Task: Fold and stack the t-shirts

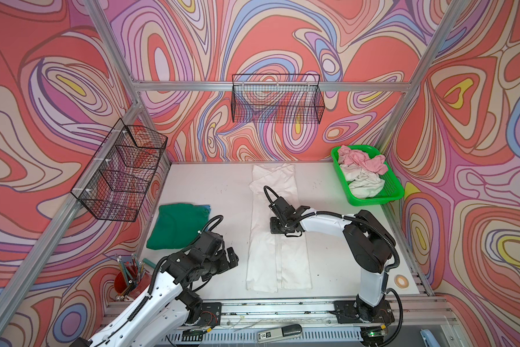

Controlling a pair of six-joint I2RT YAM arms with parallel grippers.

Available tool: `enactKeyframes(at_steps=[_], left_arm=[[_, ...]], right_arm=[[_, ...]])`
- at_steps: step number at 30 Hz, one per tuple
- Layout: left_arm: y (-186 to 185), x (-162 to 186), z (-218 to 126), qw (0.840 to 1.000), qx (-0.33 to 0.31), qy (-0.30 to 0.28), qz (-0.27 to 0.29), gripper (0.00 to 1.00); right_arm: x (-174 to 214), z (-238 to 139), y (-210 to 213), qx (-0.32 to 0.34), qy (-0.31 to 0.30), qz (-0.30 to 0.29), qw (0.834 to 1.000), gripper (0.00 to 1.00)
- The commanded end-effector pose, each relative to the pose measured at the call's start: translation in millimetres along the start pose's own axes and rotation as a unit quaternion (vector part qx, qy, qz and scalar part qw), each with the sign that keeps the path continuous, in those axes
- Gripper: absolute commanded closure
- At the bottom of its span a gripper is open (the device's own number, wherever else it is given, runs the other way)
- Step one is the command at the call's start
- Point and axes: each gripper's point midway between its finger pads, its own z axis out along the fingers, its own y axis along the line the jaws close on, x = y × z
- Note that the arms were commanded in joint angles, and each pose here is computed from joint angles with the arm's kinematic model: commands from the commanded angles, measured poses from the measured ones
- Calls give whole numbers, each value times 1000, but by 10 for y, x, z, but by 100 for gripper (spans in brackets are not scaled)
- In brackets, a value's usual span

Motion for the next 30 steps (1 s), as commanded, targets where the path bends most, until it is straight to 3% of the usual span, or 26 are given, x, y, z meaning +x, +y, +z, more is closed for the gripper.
enactKeyframes(at_steps=[1,8,12,15,21,25,30], left_arm=[[56,22,35,1000,-8,3,-1,2],[61,39,50,1000,-9,8,-2,2],[60,41,48,1000,-7,8,-4,2],[57,39,55,1000,-7,8,-4,2],[54,42,57,1000,-6,9,-3,2],[51,43,58,1000,-6,10,-3,2],[49,46,47,1000,-3,9,-4,2]], right_arm=[[-5,-99,-71,14,-8,-3,1000,100],[50,-73,-146,32,4,-7,999,100],[65,-255,19,-21,0,4,1000,71],[175,-299,108,-49,12,12,999,63],[453,-282,295,-65,27,-5,998,66],[570,-149,187,-39,41,-3,998,72],[612,-99,84,-12,40,-6,999,73]])
